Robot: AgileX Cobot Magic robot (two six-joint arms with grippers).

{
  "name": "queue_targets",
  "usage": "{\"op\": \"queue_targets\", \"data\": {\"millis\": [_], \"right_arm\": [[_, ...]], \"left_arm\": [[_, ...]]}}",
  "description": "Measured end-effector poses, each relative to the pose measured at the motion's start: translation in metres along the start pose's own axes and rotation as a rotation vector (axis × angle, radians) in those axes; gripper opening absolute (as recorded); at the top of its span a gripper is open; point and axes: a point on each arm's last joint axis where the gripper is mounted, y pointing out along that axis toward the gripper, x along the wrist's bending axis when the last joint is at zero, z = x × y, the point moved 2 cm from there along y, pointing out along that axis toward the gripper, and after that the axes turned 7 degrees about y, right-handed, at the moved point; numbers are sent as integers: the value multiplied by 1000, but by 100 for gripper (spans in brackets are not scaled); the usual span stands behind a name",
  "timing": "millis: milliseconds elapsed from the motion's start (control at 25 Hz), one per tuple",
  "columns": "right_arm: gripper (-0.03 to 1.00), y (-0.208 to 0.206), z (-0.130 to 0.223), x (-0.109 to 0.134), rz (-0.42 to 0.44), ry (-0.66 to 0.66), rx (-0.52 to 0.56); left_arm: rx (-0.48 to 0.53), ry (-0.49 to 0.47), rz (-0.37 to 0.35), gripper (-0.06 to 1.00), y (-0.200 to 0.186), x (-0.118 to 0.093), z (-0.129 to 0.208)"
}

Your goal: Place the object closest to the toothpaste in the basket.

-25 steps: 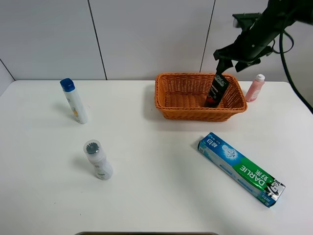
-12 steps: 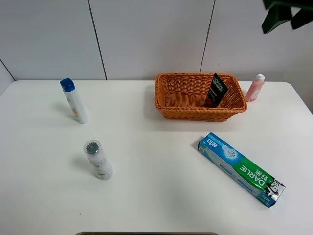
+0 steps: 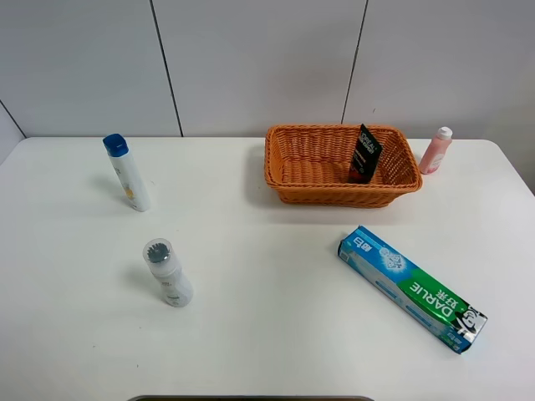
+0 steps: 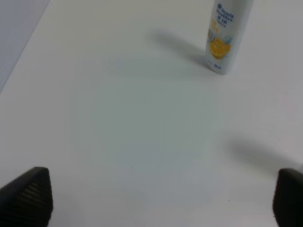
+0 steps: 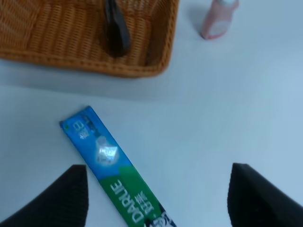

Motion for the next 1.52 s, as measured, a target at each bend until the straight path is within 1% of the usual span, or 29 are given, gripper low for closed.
{"op": "queue_targets", "data": {"millis": [160,280,400,520,760,1120,1200,1440,1520], "right_arm": [[65,-19,53,-6,14,57,-64],[65,-13,88,-11,39,64,-56],[65,3,118,-13,50,63,-12],[65,18,139,-14,53,87,30],[65,42,153,-14,53,106,42],[65,41,150,-13,29,93,-25],[65,36,152,-13,24,94,-61],[65,13,167,-15,1,102,-241],[65,8,170,-16,-4,104,-282]], "left_arm": [[0,0,0,94,0,0,0],[0,0,0,94,0,0,0],[0,0,0,94,0,0,0],[0,0,0,94,0,0,0],[0,0,0,94,0,0,0],[0,0,0,94,0,0,0],[0,0,0,94,0,0,0],[0,0,0,94,0,0,0],[0,1,-1,94,0,0,0]]}}
